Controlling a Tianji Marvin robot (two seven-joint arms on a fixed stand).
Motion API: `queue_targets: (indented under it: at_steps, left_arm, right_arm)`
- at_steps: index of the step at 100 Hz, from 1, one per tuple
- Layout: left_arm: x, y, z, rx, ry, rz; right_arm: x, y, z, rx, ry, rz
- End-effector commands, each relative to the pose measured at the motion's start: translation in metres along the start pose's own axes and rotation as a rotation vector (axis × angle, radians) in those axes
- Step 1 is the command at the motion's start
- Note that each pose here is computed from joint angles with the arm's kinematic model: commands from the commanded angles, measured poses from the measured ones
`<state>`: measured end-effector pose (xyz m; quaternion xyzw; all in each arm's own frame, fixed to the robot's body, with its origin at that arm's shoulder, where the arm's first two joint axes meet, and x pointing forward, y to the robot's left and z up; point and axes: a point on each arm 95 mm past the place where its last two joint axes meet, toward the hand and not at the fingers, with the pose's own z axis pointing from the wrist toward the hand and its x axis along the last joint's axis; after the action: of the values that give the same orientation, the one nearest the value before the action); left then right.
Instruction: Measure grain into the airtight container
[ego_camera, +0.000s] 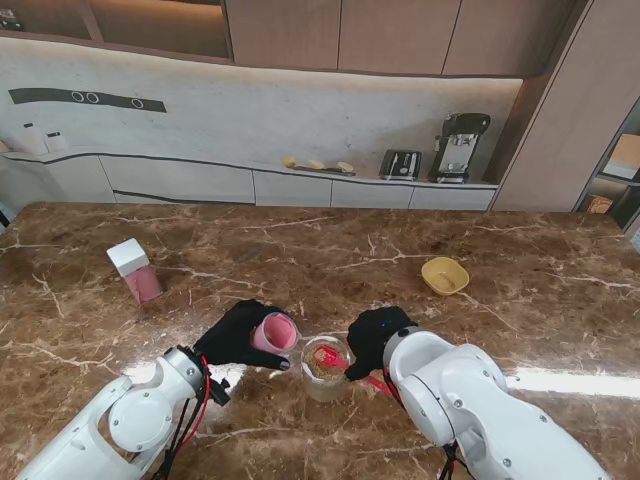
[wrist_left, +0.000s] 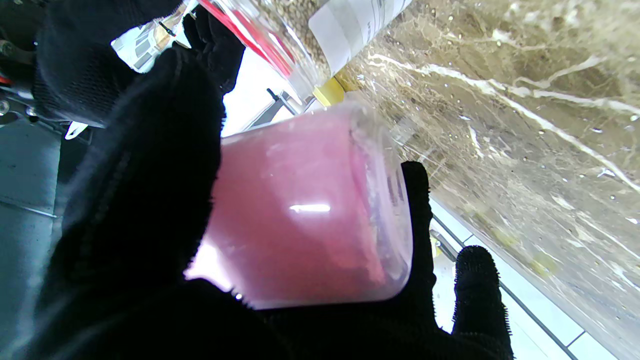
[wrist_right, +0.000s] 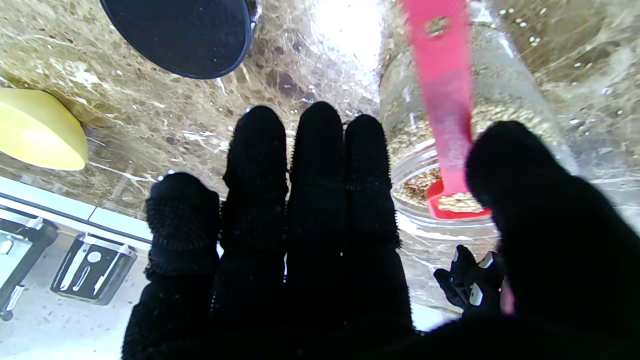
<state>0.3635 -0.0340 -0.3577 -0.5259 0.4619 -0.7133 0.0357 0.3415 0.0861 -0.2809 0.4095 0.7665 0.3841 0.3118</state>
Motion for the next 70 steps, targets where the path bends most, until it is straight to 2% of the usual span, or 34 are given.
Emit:
queue_targets:
  at_steps: [1,28,48,70]
  left_arm:
    - [-0.0008,0.0034,-0.001,-0.002,-0.004,-0.004]
    - [-0.0014,0.0036,-0.0013,0.002,-0.006,-0.004]
    - [-0.0012,0.0033,-0.0013,0.004,-0.004,-0.004]
    - [-0.0012,0.0027,-0.0007,0.007,-0.002,-0.003]
  right_arm:
    - [0.0014,-0.0059,0.0011,0.028,0.01,0.006]
    - [0.0038,-0.0071,0.0022,0.024,0.023,0.012]
    - [0.0034,-0.0042,0.0005,-0.019,0.031,0.035]
    - [0.0013,0.0005,-0.0036,-0.025,0.033,0.015]
